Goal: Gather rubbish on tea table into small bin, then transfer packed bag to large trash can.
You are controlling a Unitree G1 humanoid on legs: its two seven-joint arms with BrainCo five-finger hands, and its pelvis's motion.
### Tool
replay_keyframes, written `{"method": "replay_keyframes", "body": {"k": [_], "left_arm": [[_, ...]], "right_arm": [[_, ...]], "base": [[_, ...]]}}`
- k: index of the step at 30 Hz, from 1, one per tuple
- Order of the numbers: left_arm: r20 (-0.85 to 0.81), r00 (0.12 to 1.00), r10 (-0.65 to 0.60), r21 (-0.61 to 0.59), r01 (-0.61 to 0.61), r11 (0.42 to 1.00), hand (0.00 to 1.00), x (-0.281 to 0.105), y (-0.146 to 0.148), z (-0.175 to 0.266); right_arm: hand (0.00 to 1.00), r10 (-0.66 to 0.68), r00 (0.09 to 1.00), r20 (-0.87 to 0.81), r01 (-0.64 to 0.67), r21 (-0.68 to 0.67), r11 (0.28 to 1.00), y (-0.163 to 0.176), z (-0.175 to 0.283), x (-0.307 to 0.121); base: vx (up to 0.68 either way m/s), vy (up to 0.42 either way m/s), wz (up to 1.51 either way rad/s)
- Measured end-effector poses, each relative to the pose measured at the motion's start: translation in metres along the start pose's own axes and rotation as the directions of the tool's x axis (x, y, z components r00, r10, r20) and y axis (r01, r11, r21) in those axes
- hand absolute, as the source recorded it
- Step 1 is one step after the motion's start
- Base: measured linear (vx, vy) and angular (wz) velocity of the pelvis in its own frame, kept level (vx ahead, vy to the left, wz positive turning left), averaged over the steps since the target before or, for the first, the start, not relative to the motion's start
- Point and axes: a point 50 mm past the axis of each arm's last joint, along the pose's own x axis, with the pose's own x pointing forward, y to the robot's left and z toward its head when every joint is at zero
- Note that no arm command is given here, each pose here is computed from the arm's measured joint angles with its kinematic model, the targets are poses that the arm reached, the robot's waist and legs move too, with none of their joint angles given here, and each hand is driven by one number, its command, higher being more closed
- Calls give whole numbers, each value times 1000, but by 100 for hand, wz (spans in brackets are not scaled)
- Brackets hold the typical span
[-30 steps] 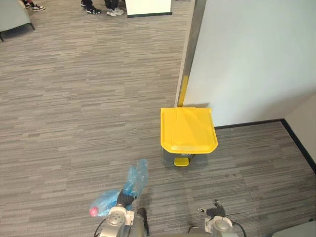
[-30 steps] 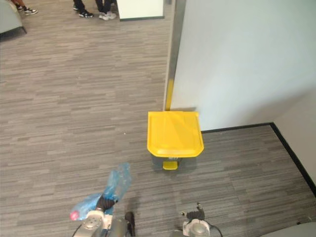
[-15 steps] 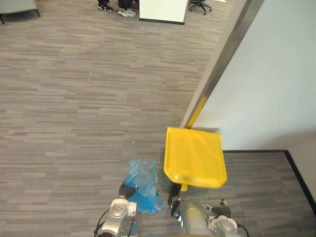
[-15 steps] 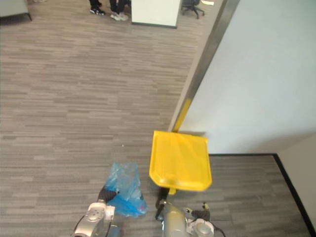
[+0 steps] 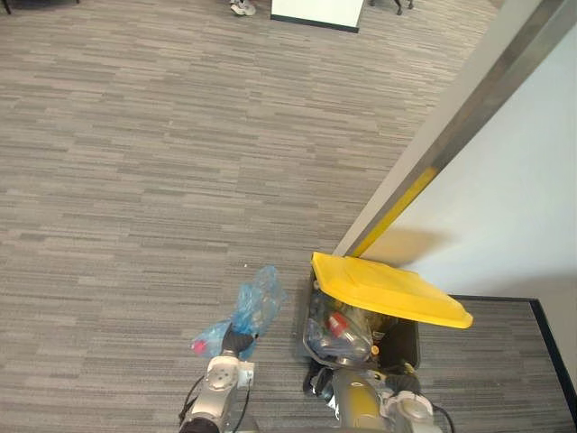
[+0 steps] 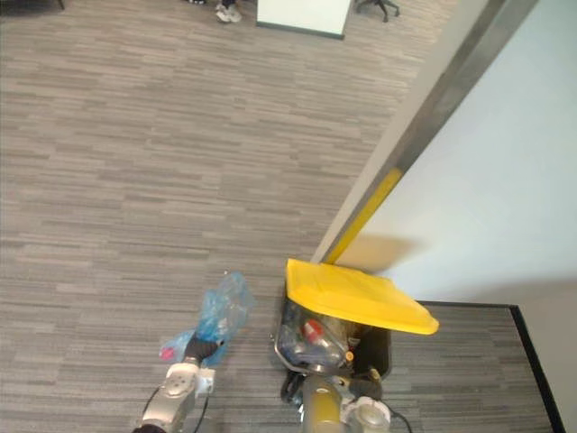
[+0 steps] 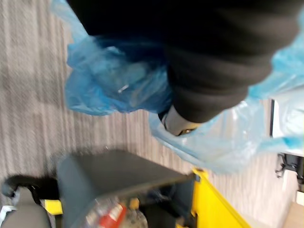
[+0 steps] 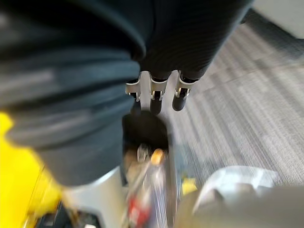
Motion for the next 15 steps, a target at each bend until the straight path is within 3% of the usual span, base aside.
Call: {"method": "replay_keyframes", "body": {"k": [3,7,8,15], "left_arm": [[71,997,11,12,-11,1000,100,3,8,17],[206,978,35,-44,-26,999,100,8,13,51],[247,968,40,-67,-25,997,100,8,15,61],[331,942,52,-131,-8,991,100,8,19,82]], "right_arm": [[0,75,980,183,-73,-15,997,19,59,7],[0,75,859,507,-76,-19,997,19,176,7],[0,42,813,581,-49,-2,999,13,208,2],[0,-134,690,712,179,12,984,-49,290,-10]], "base": [[-31,7,13],[-45,-30,12],[-50,-48,8],[20,-53,-2]]}}
